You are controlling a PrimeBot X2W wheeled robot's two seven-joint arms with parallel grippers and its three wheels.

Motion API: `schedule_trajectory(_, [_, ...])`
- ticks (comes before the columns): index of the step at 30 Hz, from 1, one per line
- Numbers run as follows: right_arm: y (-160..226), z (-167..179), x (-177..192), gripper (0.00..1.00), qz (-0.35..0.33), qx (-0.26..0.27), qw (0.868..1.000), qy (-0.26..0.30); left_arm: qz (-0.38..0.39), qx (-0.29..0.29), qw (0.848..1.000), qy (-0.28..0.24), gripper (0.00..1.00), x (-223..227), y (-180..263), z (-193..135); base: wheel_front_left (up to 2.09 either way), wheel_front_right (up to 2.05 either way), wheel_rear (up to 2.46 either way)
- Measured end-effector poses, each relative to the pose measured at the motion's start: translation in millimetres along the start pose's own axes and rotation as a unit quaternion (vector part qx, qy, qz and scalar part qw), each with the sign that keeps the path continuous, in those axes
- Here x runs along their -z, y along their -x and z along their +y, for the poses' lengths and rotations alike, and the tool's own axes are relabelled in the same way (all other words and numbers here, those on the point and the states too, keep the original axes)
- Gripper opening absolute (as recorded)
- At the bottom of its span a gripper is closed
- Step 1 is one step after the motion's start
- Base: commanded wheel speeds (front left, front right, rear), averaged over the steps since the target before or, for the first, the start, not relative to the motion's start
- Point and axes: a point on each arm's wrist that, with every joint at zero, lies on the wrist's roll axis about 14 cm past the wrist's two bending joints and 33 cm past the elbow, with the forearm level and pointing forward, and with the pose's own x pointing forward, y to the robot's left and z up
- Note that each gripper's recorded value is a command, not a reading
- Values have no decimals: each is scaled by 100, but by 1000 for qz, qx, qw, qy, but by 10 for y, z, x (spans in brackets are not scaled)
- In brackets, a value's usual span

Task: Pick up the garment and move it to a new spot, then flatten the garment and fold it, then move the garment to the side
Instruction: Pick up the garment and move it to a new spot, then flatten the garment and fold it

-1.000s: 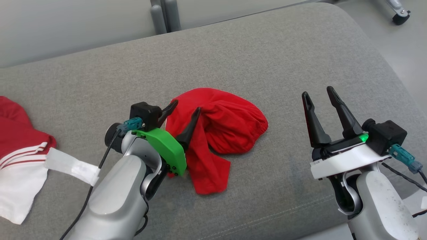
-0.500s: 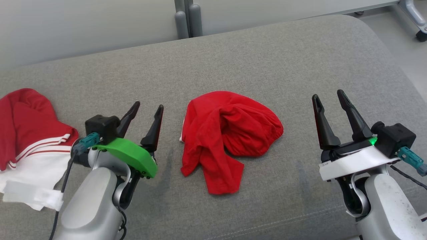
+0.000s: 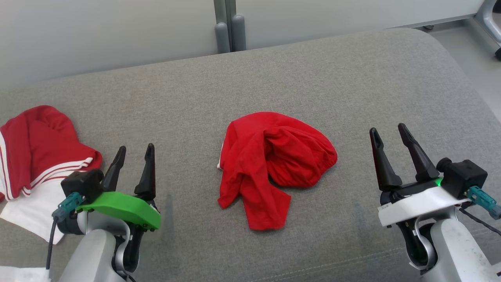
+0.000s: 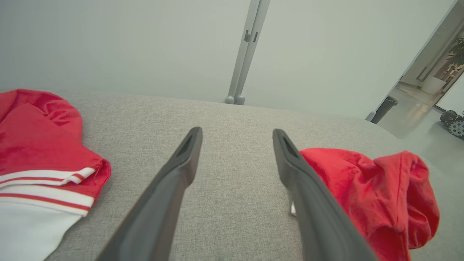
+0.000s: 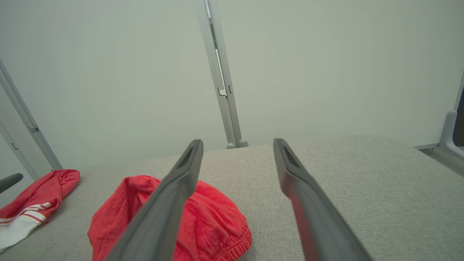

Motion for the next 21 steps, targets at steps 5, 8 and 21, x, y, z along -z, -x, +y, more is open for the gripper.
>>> schedule_trajectory(5, [28, -48, 54, 100, 8, 7, 1000, -1, -17, -9, 1000, -4, 100, -82, 56, 21, 0, 0, 0])
schedule_trajectory(8, [26, -55, 97, 100, 14, 9, 1000, -3, -52, -8, 999, -15, 100, -297, 27, 28, 0, 0, 0])
schedule_trajectory(21, [15, -88, 157, 100, 22, 14, 1000, -4, -60, -17, 998, -17, 100, -286, 177, 44, 0, 0, 0])
